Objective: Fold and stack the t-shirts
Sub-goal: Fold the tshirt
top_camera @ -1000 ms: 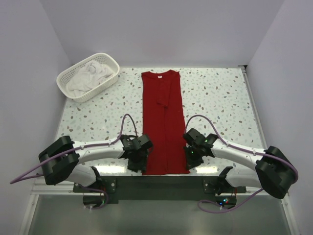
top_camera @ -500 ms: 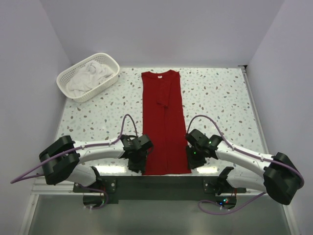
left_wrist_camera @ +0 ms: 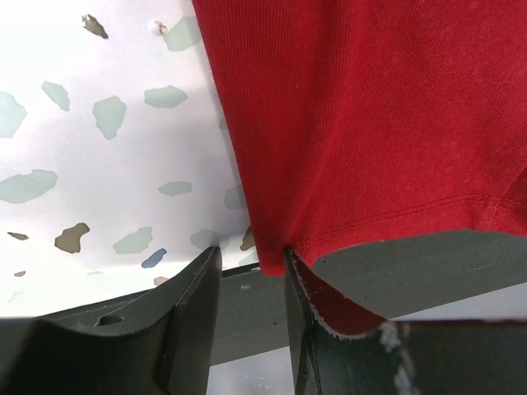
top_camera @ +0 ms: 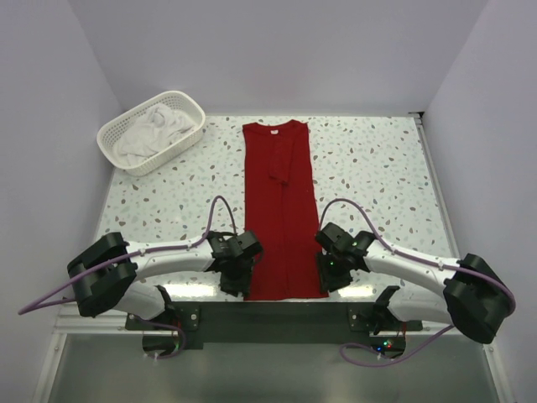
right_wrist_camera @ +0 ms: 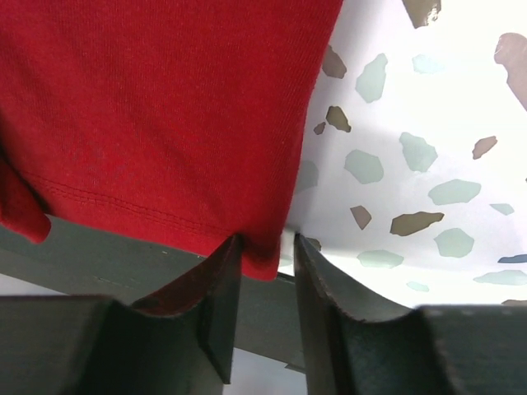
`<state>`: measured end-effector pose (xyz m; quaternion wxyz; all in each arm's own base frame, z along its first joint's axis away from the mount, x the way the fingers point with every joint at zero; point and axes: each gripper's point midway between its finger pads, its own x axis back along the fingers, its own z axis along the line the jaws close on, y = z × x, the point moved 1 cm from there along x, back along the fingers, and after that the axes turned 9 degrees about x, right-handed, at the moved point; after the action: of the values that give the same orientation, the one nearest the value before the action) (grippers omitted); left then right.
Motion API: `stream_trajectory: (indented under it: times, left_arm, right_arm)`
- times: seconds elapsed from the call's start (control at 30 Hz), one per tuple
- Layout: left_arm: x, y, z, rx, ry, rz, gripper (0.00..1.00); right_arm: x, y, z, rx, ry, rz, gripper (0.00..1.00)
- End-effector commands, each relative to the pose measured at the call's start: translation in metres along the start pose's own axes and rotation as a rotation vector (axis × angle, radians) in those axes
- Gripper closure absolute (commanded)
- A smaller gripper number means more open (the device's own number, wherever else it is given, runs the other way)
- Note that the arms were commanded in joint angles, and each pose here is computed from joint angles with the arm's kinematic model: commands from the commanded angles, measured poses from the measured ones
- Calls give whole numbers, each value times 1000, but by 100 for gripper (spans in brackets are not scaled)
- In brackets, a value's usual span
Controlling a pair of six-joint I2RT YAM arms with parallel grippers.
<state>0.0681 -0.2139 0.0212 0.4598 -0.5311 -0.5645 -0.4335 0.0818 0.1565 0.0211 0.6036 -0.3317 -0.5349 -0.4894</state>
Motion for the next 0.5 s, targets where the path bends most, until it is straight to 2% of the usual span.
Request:
stream_trajectory:
  times: [0.0, 0.13, 0.23, 0.47]
  left_arm:
    - [3, 12, -14, -17, -35, -56, 59]
    - [3, 14, -17, -18, -33, -60, 58]
    - [1, 13, -17, -22, -25, -49, 58]
    - [6, 18, -23, -23, -32, -73, 58]
  right_arm:
    - [-11, -7, -3, -9, -17, 20, 67]
    - [-12, -8, -3, 0, -22, 23, 88]
    - [-13, -8, -3, 4, -23, 25, 98]
    - [-12, -9, -3, 9, -19, 22, 100]
